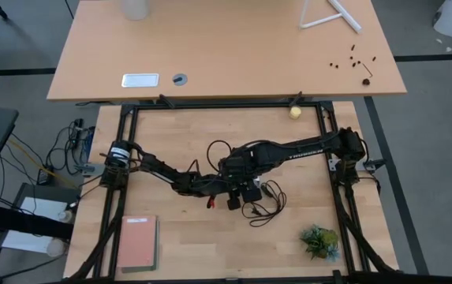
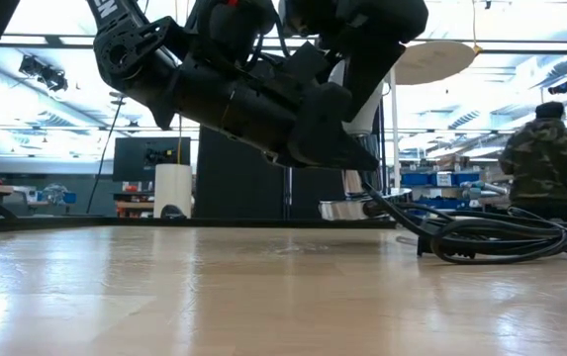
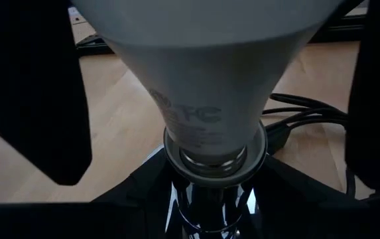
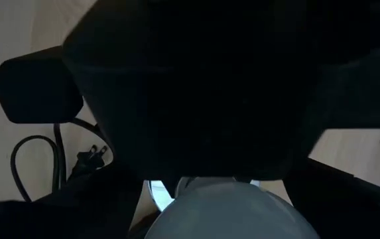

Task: Screw lightbulb
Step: Insert the white lightbulb into the silver lamp

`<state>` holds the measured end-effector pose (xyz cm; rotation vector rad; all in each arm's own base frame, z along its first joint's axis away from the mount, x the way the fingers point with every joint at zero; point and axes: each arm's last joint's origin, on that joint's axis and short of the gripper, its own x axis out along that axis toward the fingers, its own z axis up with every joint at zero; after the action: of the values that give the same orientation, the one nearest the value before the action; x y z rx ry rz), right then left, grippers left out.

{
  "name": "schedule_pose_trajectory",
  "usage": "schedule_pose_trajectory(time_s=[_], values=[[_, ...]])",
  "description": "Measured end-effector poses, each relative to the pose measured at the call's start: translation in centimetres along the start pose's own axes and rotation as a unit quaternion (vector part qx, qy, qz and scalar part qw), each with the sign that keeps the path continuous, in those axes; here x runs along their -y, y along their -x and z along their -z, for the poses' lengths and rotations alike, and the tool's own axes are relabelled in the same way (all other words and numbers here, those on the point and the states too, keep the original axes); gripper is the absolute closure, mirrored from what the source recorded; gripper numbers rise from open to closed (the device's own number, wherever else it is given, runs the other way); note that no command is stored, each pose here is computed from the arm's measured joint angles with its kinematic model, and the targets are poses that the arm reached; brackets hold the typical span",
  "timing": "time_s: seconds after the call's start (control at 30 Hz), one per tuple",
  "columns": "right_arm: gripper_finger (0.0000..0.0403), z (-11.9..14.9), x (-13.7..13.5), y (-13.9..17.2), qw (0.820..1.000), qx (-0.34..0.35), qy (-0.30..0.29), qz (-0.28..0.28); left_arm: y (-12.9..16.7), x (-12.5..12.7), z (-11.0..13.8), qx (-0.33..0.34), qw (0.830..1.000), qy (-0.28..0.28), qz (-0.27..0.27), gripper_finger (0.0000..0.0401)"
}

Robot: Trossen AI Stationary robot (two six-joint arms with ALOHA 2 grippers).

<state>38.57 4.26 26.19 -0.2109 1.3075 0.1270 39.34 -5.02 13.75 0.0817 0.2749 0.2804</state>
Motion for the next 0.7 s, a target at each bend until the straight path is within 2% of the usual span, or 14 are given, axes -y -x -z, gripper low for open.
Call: schedule_pose_trajectory(time_s=[0.37, 0.7], values=[[0.0056, -0.3, -0.1, 0.1, 1.0, 0.016, 0.009, -0.006, 0.0, 0.0, 0.0, -0.001, 1.0, -0.001, -0.003, 0.0213], [0.0057, -1.4, 0.0, 2.4, 0.999, 0.048, 0.019, 0.007, -0.1, -0.3, -0.2, 0.0, 1.0, -0.001, -0.006, 0.0213]])
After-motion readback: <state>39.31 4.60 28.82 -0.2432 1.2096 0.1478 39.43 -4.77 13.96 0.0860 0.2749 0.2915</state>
